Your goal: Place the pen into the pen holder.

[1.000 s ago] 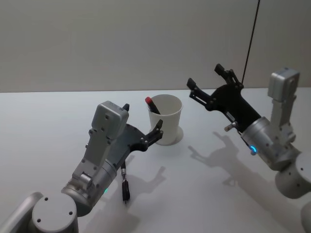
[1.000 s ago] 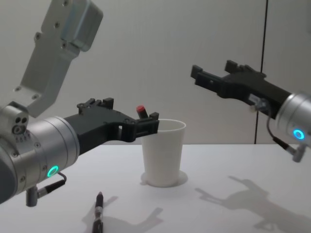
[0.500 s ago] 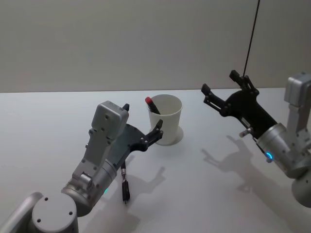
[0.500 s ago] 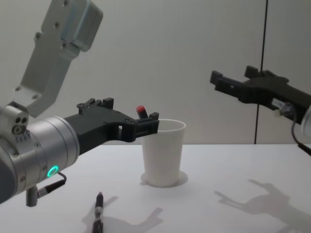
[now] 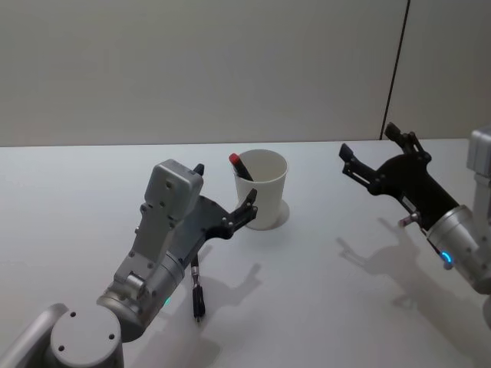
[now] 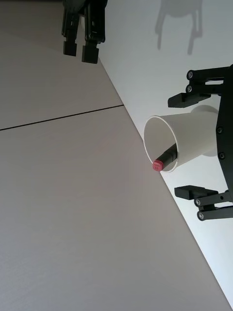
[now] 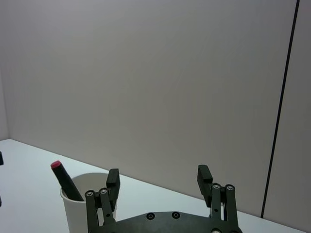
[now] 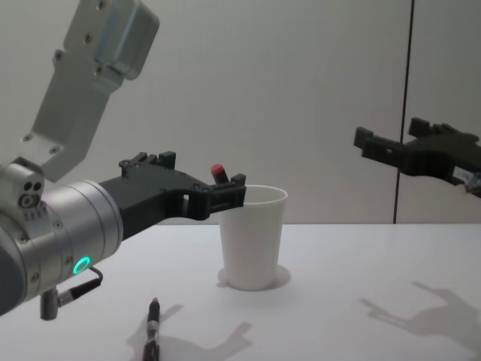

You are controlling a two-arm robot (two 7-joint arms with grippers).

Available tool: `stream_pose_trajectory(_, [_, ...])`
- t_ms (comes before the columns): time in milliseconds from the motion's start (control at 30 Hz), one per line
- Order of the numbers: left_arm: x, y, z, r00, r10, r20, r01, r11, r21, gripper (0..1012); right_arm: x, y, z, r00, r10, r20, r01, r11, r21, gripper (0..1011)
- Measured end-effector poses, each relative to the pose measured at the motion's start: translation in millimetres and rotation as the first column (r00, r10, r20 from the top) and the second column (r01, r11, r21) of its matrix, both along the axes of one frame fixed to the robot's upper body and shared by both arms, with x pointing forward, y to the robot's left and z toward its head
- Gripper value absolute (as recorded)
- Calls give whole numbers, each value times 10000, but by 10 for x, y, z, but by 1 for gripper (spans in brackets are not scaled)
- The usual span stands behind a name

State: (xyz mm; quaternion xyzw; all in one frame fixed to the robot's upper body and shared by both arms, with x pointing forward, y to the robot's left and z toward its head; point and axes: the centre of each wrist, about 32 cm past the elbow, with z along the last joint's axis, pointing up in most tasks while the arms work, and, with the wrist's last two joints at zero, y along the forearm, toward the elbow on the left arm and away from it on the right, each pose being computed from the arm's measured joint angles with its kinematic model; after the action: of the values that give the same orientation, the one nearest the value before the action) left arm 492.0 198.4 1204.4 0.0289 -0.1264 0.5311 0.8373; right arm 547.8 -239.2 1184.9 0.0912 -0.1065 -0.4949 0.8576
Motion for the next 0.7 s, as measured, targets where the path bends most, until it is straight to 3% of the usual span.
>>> stream_pose_trajectory(700, [0,0,0,10000,0,0,0,10000,-1,1001,-61,-97,-28,9970,-740,-241,728,9963,-451,1002])
